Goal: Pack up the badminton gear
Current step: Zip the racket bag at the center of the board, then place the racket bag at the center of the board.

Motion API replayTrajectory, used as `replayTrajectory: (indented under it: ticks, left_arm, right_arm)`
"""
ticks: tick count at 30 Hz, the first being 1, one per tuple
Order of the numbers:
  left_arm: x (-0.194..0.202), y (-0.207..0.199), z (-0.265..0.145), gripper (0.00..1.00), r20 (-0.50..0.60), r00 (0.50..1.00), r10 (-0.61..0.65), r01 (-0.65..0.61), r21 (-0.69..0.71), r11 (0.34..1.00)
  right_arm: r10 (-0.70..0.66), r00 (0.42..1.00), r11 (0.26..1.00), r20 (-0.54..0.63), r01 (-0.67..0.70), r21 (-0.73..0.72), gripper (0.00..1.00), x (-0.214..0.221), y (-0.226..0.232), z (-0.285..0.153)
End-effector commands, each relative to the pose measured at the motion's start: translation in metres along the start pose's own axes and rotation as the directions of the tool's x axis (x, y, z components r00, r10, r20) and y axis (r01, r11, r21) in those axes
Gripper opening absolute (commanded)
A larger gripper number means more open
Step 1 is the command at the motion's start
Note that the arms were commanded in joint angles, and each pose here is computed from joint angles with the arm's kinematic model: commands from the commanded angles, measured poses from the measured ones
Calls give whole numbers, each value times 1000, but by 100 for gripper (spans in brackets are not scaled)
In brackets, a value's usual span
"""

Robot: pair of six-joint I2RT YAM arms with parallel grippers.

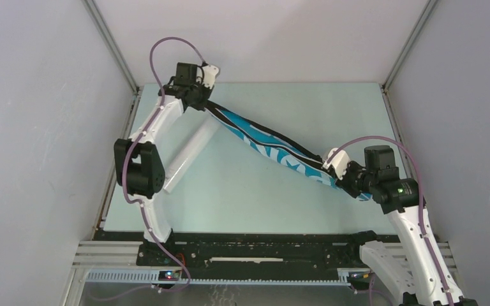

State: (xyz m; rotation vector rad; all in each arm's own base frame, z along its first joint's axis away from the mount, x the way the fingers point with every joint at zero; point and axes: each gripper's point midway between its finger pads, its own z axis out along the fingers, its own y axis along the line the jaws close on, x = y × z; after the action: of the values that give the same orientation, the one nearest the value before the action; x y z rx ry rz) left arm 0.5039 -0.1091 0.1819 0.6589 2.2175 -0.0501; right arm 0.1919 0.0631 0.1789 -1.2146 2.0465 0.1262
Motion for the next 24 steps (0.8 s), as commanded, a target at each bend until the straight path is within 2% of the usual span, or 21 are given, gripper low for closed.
replayTrajectory:
  ticks: [1,5,8,10,12,13,14,16,19,21,24]
  left_arm:
    - [-11,68,-3,0,9,999,47,-45,-194,980]
    - [-3,97,6,0,-13,999,35,-37,-247,968]
    - [-9,93,2,0,15,999,33,-29,-202,979]
    - [-21,73,-5,1,59,998,35,-28,-106,994]
    - [-39,50,-15,9,105,994,40,-39,-19,999]
    - [-49,37,-20,10,129,990,49,-52,15,999]
    - [-61,23,-26,10,153,986,60,-68,48,997]
    - [-85,-7,-31,1,201,976,84,-104,91,990]
    - [-119,-36,-29,0,250,964,86,-120,124,985]
    - [-139,-44,-23,0,276,959,58,-99,138,985]
    - [-154,-44,-6,0,298,954,17,-61,140,988]
  right_arm:
    - [46,988,996,-147,-34,82,0,27,-9,-17]
    - [48,988,994,-146,-34,102,0,27,-14,-17]
    - [64,985,986,-159,-39,160,0,29,-25,-18]
    - [76,981,974,-176,-36,223,0,32,-36,-20]
    - [91,979,957,-180,-36,288,0,34,-48,-26]
    - [104,978,947,-179,-43,317,0,34,-53,-29]
    - [123,976,929,-179,-50,366,0,35,-61,-34]
    - [154,973,890,-173,-61,452,0,36,-75,-41]
    - [195,969,826,-149,-80,558,0,36,-95,-49]
    - [216,968,797,-127,-99,596,0,33,-103,-51]
    - [225,971,800,-84,-135,584,0,26,-105,-44]
